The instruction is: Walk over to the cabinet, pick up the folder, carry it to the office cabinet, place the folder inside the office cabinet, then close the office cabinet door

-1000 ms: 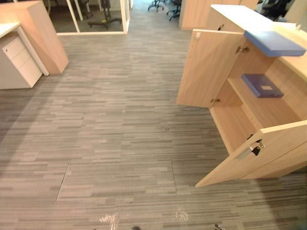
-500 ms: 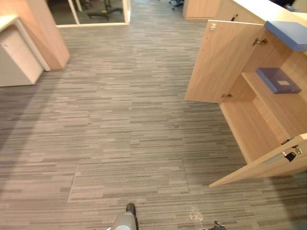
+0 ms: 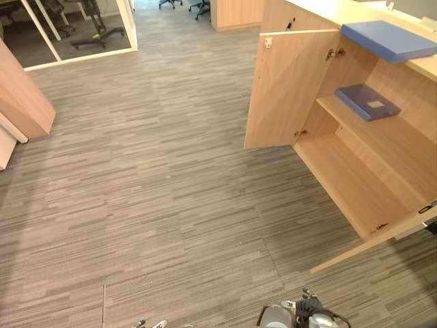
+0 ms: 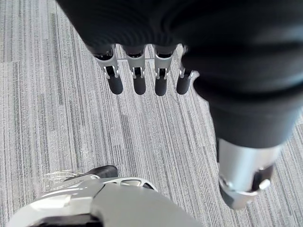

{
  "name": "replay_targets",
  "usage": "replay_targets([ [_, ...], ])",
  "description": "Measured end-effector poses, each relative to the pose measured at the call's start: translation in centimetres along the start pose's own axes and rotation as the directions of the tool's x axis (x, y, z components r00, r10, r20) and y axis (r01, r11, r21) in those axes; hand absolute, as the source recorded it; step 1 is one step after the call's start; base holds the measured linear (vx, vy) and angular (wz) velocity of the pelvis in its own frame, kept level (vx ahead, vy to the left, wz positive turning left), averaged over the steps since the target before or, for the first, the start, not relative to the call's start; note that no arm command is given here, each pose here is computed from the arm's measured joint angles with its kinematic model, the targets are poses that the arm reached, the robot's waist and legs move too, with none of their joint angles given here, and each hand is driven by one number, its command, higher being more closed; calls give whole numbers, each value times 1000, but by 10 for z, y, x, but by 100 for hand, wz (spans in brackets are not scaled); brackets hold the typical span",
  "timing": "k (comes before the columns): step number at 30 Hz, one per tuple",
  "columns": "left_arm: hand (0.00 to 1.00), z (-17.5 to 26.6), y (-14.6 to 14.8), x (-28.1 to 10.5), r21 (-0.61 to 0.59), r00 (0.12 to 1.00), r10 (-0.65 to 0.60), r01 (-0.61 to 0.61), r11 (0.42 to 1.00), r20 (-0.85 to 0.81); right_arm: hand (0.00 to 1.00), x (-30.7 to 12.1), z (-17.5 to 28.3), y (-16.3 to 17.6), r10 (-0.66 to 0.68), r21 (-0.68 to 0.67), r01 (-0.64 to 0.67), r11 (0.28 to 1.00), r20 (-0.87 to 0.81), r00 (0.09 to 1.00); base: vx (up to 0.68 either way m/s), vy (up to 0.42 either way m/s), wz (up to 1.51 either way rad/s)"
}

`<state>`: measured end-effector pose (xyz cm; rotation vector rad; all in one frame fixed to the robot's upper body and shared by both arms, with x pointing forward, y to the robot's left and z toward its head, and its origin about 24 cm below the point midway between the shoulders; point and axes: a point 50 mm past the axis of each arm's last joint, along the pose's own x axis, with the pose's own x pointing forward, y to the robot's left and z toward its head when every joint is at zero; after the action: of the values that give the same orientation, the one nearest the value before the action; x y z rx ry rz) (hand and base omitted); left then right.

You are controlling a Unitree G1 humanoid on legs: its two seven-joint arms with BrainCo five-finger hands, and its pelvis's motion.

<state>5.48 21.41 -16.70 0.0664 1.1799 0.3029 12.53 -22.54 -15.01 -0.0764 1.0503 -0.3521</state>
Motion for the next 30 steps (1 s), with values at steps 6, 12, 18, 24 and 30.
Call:
replay_targets([
  [6,0,0,-10,0,-30,1000,-11,10,1000,-16,0,1,6,-8,-21,27,20,999,24,999,163,-215,-19],
  [12,0,16,-10,4,-49,1000,-6,7,999,22,0,-2,-14,-12,-44,90,47,995,-38,998,151,-228,21],
  [18,0,16,-6,3,-120,999,20,-17,993,27,0,-5,-30,-14,-54,145,68,987,-103,993,204,-78,-5],
  [24,0,18,2,3,-200,998,57,-49,978,35,0,-6,-33,-10,-52,177,72,981,-114,992,188,96,-56],
  [30,0,1,9,0,-297,994,106,-107,949,-19,0,-10,-44,-6,-44,149,67,987,-148,988,279,366,-48],
])
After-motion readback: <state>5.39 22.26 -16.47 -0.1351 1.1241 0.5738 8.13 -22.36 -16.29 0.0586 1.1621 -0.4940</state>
